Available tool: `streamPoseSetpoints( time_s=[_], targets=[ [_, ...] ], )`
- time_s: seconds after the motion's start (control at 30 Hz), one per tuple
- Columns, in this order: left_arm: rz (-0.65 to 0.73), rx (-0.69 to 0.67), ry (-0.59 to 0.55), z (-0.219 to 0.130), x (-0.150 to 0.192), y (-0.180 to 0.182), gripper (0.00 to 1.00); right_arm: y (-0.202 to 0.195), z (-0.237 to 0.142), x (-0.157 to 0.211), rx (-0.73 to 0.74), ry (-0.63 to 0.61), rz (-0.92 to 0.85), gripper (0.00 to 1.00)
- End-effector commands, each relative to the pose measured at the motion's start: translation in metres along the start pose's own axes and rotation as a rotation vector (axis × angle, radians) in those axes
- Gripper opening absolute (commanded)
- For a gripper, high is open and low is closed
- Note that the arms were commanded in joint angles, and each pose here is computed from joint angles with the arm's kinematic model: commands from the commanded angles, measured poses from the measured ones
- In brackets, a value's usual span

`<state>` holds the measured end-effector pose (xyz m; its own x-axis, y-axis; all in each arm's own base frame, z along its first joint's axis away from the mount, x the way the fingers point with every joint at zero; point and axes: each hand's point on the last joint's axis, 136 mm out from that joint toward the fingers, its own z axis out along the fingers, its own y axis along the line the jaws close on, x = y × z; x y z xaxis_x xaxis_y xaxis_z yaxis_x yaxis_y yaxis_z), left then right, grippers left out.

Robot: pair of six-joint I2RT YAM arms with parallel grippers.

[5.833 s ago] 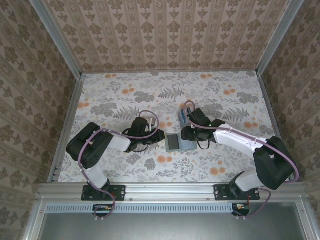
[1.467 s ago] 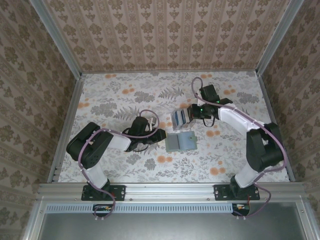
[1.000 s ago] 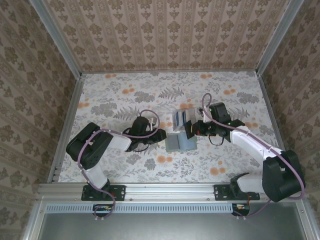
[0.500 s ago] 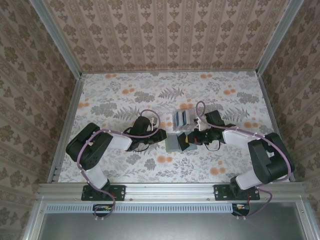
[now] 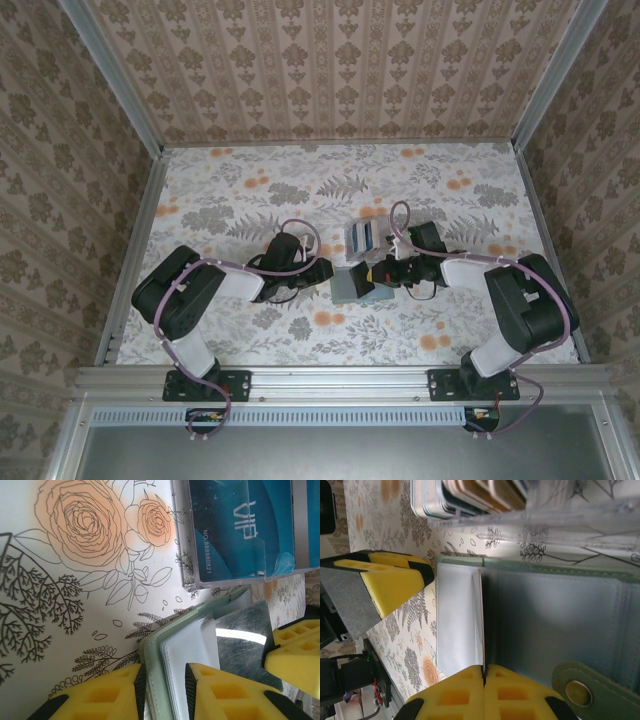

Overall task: Put the credit cards into the card holder
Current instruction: Insert the credit card into the card slot.

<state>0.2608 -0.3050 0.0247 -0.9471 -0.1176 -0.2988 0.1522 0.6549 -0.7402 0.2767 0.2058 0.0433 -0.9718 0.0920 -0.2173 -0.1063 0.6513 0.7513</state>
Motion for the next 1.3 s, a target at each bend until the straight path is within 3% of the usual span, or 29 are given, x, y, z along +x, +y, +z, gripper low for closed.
streamPoseSetpoints(
  time_s=[0.0, 0.4, 0.93, 1.27],
  targets=[
    [-0.112, -0.345, 0.193, -0.008, 0.072, 0.1, 0.3, -0.008, 0.007, 0.013, -0.012, 0.028, 0.075, 0.0],
    [-0.111, -0.348, 0.191, -0.008, 0.071, 0.1, 0.3, -0.007, 0.015, 0.024, 0.017, 0.002, 0.106, 0.05],
    [-0.112, -0.333, 0.197, -0.006, 0.072, 0.099, 0.16, -0.001, -0.001, 0.021, 0.174, -0.136, 0.089, 0.15],
    [-0.112, -0.337, 0.198, -0.006, 0.072, 0.098, 0.15, -0.007, 0.001, 0.027, 0.156, -0.165, 0.154, 0.0]
  ],
)
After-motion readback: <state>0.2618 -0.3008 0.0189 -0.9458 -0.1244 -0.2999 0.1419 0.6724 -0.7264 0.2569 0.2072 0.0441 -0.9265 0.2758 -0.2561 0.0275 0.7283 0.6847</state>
